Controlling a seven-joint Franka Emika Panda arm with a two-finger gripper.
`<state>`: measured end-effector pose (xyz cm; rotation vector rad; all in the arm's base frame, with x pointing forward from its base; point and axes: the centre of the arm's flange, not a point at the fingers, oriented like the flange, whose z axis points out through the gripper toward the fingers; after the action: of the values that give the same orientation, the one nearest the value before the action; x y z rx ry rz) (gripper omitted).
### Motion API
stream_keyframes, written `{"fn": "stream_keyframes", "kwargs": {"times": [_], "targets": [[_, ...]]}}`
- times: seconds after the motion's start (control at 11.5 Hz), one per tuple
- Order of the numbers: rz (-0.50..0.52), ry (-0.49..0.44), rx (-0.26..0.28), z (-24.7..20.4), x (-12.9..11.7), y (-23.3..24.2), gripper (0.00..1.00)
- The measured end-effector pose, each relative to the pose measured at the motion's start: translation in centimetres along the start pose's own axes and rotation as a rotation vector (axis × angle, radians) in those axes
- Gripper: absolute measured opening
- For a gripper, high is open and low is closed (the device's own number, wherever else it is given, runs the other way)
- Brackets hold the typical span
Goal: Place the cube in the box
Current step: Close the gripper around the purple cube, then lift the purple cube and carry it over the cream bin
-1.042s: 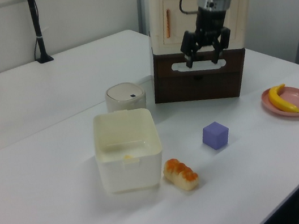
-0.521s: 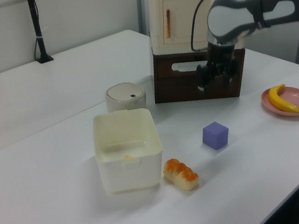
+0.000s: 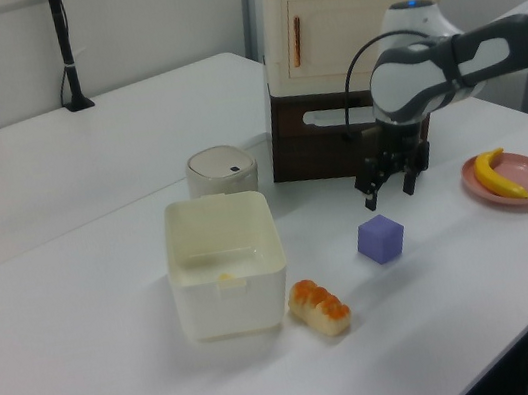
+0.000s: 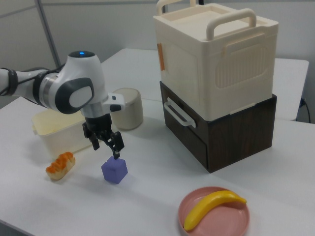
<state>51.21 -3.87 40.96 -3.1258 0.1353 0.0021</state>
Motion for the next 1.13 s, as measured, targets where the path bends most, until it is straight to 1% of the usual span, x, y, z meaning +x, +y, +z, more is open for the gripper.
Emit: {"fn": "stream_keyframes", "kwargs": {"times": [0.17, 0.35, 0.69, 0.78, 0.96, 1.04, 1.13], "targets": [[-0.01, -0.006, -0.017, 2.3, 0.8, 0.0, 1.0], [-0.033, -0.016, -0.05, 4.4, 1.4, 0.1, 1.0], [-0.065, -0.046, -0.083, 7.2, 1.9, 0.0, 1.0], [-0.072, -0.056, -0.088, 7.8, 1.9, -0.1, 0.94], [-0.076, -0.058, -0.089, 8.0, 2.1, -0.2, 0.6], [-0.076, -0.053, -0.09, 7.8, 2.2, -0.2, 0.57], [-0.076, -0.045, -0.09, 7.5, 2.5, -0.2, 0.57]]}}
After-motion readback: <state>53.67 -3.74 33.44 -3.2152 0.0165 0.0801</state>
